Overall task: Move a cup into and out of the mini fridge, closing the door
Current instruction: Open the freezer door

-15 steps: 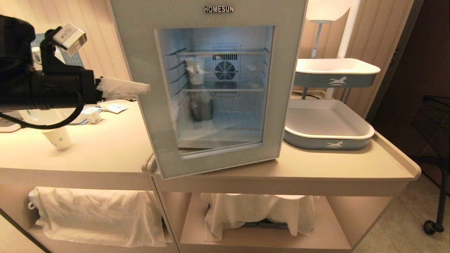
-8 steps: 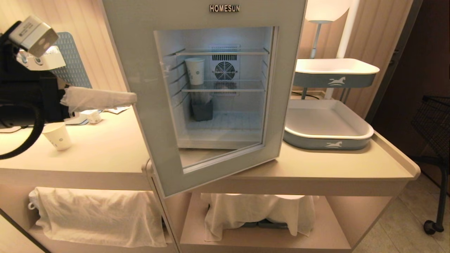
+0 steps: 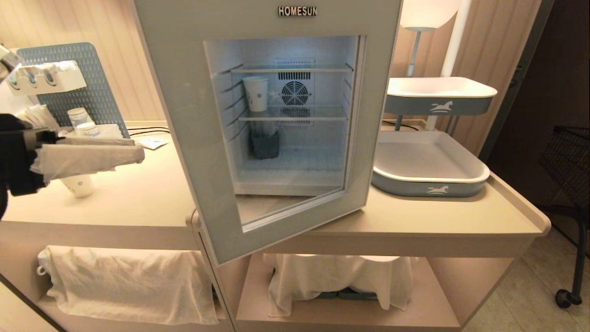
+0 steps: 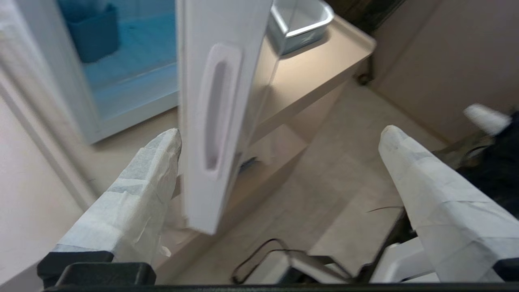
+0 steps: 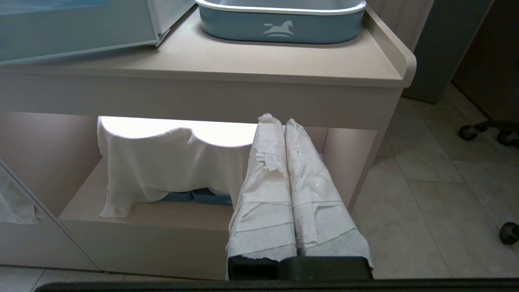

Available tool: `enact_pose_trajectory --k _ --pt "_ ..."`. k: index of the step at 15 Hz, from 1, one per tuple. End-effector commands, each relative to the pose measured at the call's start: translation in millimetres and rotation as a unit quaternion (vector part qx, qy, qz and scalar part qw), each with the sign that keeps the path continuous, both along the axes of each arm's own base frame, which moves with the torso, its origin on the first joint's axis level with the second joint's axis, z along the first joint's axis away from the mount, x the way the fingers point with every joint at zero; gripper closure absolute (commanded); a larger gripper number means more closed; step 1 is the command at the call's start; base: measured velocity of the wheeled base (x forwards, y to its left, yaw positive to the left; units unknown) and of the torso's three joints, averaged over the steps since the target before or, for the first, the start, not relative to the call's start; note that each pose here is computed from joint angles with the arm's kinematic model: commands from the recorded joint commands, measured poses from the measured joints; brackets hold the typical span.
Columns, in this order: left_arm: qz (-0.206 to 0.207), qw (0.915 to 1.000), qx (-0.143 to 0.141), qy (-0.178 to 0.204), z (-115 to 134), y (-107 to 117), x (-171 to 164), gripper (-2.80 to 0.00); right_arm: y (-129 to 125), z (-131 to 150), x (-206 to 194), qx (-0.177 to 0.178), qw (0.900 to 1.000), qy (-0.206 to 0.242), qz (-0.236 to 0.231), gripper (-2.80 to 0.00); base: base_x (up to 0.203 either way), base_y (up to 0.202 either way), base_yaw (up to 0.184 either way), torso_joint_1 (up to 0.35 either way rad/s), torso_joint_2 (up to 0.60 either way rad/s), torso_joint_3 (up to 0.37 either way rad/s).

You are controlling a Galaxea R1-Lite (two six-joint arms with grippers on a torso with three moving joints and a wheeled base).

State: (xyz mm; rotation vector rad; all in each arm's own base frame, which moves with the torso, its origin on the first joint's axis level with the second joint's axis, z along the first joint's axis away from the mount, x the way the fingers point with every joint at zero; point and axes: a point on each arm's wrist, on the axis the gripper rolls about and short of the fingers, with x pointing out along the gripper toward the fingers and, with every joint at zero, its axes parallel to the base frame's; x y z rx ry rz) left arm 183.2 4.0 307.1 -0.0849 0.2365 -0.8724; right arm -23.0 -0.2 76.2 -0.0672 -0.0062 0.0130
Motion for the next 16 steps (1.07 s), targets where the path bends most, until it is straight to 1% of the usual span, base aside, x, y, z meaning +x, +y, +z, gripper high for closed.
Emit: enact_pose_trajectory --k 1,2,3,4,5,6,8,9,13,14,16 --pt "0.007 0.9993 0.028 -0.023 -3 5 -4 -2.8 0 0 0 0.0 1.0 0.001 0.0 0.0 0.0 0.0 0.0 0.0 0.0 0.0" --pt "0.017 0.9982 0.047 -0.034 -6 11 -7 -2.8 0 0 0 0.0 1.0 0.001 0.0 0.0 0.0 0.0 0.0 0.0 0.0 0.0" --pt "0.031 0.9968 0.061 -0.041 -9 18 -8 0.0 0 0 0 0.0 1.0 0.001 0.0 0.0 0.0 0.0 0.0 0.0 0.0 0.0" --pt "0.049 0.9961 0.066 -0.031 -11 24 -7 0.0 0 0 0 0.0 1.0 0.001 0.0 0.0 0.0 0.0 0.0 0.0 0.0 0.0" --pt "0.073 0.9948 0.071 -0.011 -11 30 -6 0.0 0 0 0 0.0 1.0 0.001 0.0 0.0 0.0 0.0 0.0 0.0 0.0 0.0" --pt "0.096 0.992 0.082 0.001 -7 35 -3 0.0 0 0 0 0.0 1.0 0.001 0.0 0.0 0.0 0.0 0.0 0.0 0.0 0.0" --pt "0.145 0.9835 0.108 0.012 2 44 13 0.0 0 0 0 0.0 1.0 0.001 0.0 0.0 0.0 0.0 0.0 0.0 0.0 0.0" --pt "0.161 0.9801 0.115 0.013 5 48 24 0.0 0 0 0 0.0 1.0 0.001 0.0 0.0 0.0 0.0 0.0 0.0 0.0 0.0" --pt "0.19 0.9725 0.134 -0.011 20 65 73 0.0 0 0 0 0.0 1.0 0.001 0.0 0.0 0.0 0.0 0.0 0.0 0.0 0.0" --pt "0.194 0.9714 0.137 -0.016 22 65 86 0.0 0 0 0 0.0 1.0 0.001 0.0 0.0 0.0 0.0 0.0 0.0 0.0 0.0" --pt "0.191 0.9718 0.137 -0.014 20 60 109 0.0 0 0 0 0.0 1.0 0.001 0.0 0.0 0.0 0.0 0.0 0.0 0.0 0.0"
